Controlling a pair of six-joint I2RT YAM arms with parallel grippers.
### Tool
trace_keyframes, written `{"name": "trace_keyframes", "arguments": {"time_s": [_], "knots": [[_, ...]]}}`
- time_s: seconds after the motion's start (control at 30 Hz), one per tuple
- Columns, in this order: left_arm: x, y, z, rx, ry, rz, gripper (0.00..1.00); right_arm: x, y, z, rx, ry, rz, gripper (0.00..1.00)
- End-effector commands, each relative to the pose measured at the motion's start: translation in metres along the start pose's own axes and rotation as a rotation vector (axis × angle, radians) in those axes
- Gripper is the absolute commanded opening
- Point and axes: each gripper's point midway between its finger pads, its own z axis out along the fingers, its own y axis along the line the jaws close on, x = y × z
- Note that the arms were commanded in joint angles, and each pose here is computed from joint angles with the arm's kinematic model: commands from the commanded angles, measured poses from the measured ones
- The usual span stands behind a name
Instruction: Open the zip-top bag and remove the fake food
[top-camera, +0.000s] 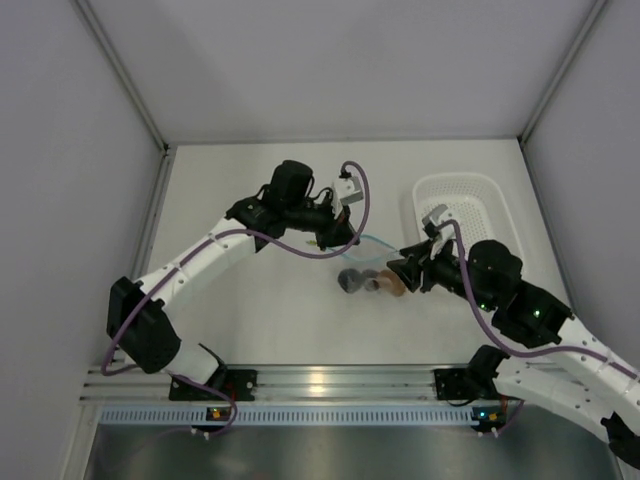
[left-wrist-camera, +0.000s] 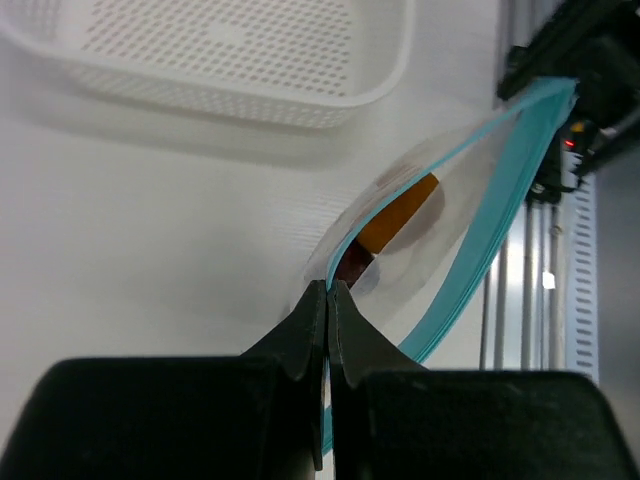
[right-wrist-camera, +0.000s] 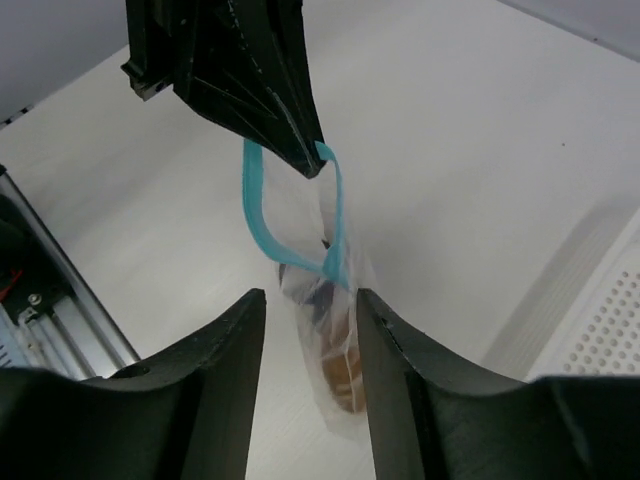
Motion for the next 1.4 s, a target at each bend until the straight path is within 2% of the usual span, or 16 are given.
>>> {"name": "trace_keyframes", "arguments": {"time_s": [0.0,0.1,0.23,0.33,0.37,0.43,0.47,0.5,0.57,0.63,0.73,0.87,1.17,1.3,1.37], "knots": [[-0.011,0.046,-0.029,-0.385,-0.009,-0.117,0.00,-0.014,-0.017,0.007,0.104,-0.051,0.035,0.43],[-0.007,0.068,-0.046,-0.566,-0.011,-0.187,0.00,-0.010,-0.023,0.016,0.150,-0.026,0.075,0.46],[0.003,0.081,-0.053,-0.694,-0.033,-0.339,0.00,-0.001,-0.037,0.030,0.251,0.007,0.155,0.62],[0.019,0.091,-0.052,-0.790,-0.068,-0.522,0.00,0.009,-0.041,0.041,0.291,0.022,0.230,0.66],[0.030,0.090,-0.046,-0.797,-0.087,-0.639,0.00,0.006,-0.040,0.046,0.297,-0.003,0.292,0.67],[0.027,0.092,-0.038,-0.786,-0.195,-0.736,0.00,0.019,-0.038,0.057,0.292,0.015,0.340,0.68],[0.050,0.091,-0.031,-0.787,-0.186,-0.779,0.00,0.015,-0.036,0.063,0.282,-0.012,0.387,0.68],[0.040,0.099,-0.035,-0.825,-0.283,-0.778,0.00,0.023,-0.034,0.070,0.281,0.011,0.406,0.69],[0.061,0.100,-0.033,-0.853,-0.342,-0.888,0.00,0.026,-0.033,0.078,0.285,0.015,0.463,0.69],[0.059,0.099,-0.035,-0.848,-0.454,-0.941,0.00,0.029,-0.033,0.088,0.297,0.033,0.498,0.72],[0.045,0.098,-0.041,-0.847,-0.576,-0.958,0.00,0.034,-0.036,0.101,0.316,0.068,0.531,0.74],[0.035,0.092,-0.039,-0.870,-0.635,-0.945,0.00,0.034,-0.039,0.118,0.329,0.073,0.590,0.75],[0.033,0.091,-0.022,-0.840,-0.620,-0.958,0.00,0.039,-0.038,0.153,0.317,0.109,0.575,0.72],[0.032,0.089,-0.022,-0.834,-0.624,-0.962,0.00,0.049,-0.042,0.162,0.337,0.137,0.542,0.68],[0.032,0.090,-0.023,-0.837,-0.624,-0.959,0.00,0.055,-0.047,0.166,0.357,0.161,0.505,0.60]]}}
